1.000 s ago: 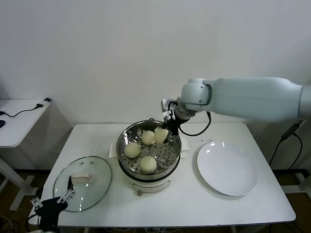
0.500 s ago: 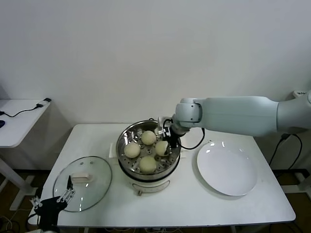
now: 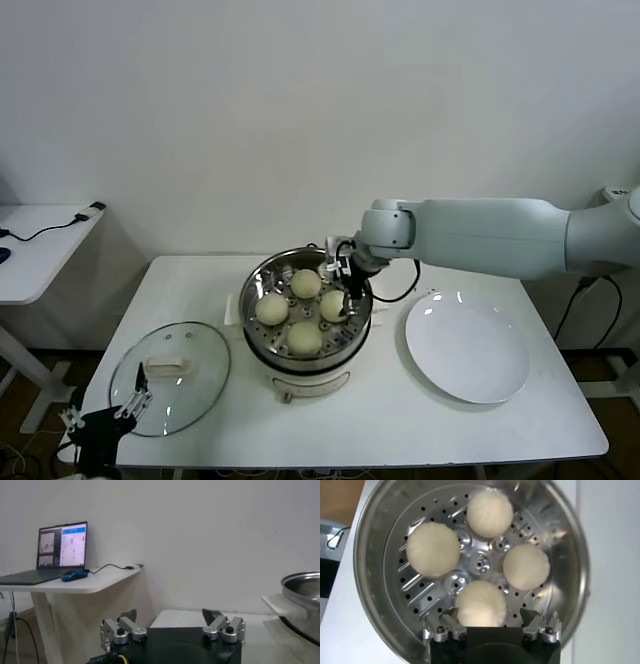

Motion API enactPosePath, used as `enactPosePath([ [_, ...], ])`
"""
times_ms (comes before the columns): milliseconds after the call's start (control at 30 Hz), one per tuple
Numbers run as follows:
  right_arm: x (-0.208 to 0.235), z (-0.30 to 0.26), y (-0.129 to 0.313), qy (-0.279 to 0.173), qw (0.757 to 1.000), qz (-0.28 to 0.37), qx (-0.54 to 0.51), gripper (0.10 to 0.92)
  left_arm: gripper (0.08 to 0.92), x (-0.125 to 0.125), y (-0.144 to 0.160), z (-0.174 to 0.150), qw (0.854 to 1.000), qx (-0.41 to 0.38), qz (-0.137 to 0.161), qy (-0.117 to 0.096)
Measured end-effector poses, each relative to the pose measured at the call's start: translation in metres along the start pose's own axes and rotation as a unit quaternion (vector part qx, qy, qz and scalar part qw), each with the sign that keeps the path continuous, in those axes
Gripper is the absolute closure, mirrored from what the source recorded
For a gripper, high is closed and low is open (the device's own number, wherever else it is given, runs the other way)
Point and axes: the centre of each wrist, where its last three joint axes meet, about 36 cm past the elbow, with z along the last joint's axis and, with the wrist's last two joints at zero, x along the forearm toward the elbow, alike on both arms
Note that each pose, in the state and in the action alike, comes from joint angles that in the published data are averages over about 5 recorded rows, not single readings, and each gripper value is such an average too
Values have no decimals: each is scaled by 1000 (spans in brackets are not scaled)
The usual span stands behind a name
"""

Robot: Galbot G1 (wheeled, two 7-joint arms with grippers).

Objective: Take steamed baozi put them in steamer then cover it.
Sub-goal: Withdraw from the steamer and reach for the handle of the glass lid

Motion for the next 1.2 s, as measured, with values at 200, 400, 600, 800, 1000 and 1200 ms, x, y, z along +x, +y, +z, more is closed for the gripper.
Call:
enactPosePath([
  [200, 34, 12, -17, -57, 997, 34, -34, 200, 177, -2, 1, -2, 1000, -2, 2, -2],
  [400, 73, 47, -40, -150, 973, 148, -93, 200, 177, -6, 0, -4, 1000, -4, 13, -1],
  [600, 95, 104, -49, -226, 919, 276, -167, 200, 177, -15, -1, -9, 1000, -2, 23, -4],
  [800, 85, 184, -20, -272, 854, 365, -251, 200, 177, -27, -1, -14, 999, 2, 32, -18],
  [1000, 49, 263, 39, -302, 788, 430, -320, 200, 177, -35, -1, -15, 999, 0, 49, -23],
  [1200, 20, 315, 108, -334, 723, 474, -375, 200, 177, -38, 0, -13, 998, -9, 64, -24],
])
